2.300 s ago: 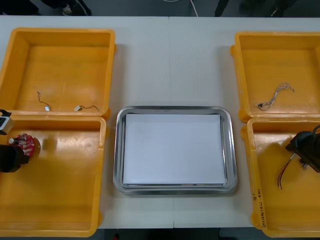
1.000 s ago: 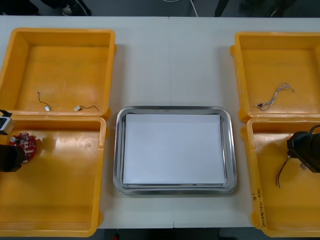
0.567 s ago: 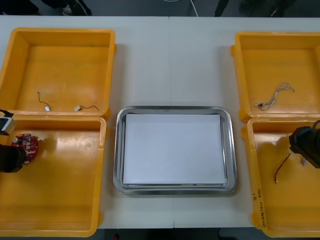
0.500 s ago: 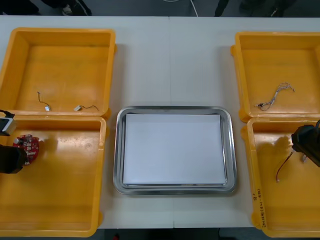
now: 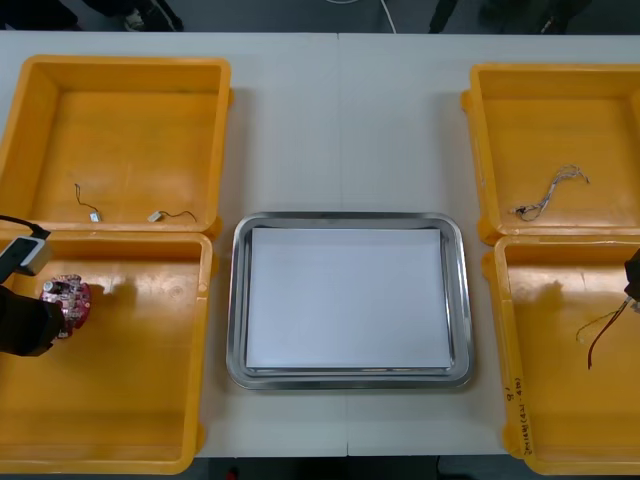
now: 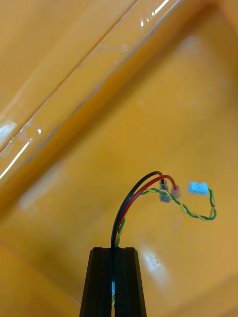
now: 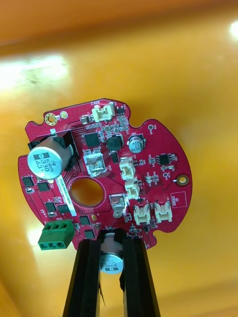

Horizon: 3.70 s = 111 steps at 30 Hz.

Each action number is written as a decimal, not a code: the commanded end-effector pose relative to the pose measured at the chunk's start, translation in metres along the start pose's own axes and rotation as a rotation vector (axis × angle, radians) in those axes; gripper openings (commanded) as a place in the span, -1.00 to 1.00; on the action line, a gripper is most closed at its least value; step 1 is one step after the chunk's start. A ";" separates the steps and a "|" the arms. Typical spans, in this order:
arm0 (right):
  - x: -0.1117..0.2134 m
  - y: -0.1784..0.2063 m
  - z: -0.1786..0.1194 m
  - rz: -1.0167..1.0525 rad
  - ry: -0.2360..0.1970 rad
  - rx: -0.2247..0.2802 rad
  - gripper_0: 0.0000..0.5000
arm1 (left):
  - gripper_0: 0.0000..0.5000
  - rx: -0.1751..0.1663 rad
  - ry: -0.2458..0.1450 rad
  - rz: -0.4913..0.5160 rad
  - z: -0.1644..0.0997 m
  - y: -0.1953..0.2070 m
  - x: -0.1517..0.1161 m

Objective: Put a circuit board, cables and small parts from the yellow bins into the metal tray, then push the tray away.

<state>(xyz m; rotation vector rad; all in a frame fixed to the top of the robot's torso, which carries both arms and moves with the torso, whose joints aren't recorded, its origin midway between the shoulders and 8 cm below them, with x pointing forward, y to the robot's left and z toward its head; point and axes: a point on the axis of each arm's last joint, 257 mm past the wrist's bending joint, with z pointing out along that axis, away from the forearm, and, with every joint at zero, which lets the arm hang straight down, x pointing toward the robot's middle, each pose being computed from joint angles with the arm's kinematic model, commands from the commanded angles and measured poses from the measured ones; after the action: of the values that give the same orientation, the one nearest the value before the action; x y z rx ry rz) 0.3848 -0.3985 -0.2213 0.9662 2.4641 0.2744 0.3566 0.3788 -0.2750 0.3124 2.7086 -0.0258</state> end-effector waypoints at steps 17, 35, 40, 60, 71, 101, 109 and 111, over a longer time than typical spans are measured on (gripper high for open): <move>-0.043 0.011 -0.095 -0.233 -0.218 0.061 -1.00 | -1.00 0.036 0.059 0.132 -0.011 -0.063 0.018; -0.033 0.058 -0.134 -0.537 -0.161 -0.032 -1.00 | -1.00 0.041 0.064 0.168 0.011 -0.080 0.036; -0.023 0.078 -0.138 -0.625 -0.136 -0.076 -1.00 | -1.00 0.028 0.064 0.178 0.014 -0.076 0.040; 0.021 0.130 -0.130 -0.971 -0.075 -0.117 -1.00 | -1.00 -0.028 0.061 0.219 -0.037 -0.077 0.028; 0.051 0.149 -0.124 -1.124 -0.030 -0.135 -1.00 | -0.87 -0.066 0.056 0.197 -0.074 -0.059 0.001; 0.087 0.153 -0.120 -1.264 0.030 -0.161 -1.00 | 1.00 -0.051 0.023 0.181 -0.119 -0.016 -0.069; 0.086 0.152 -0.119 -1.260 0.027 -0.156 -1.00 | 1.00 -0.055 0.015 0.218 -0.119 -0.015 -0.071; 0.084 0.152 -0.119 -1.259 0.022 -0.153 -1.00 | 1.00 -0.057 0.014 0.257 -0.119 -0.015 -0.072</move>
<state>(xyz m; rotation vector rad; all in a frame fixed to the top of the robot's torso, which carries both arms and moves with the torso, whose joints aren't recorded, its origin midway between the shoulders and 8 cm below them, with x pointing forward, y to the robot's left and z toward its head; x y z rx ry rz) 0.3582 -0.2239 -0.1056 -0.6439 2.5477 0.1194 0.3564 0.3427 -0.1640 0.5903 2.7262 0.0335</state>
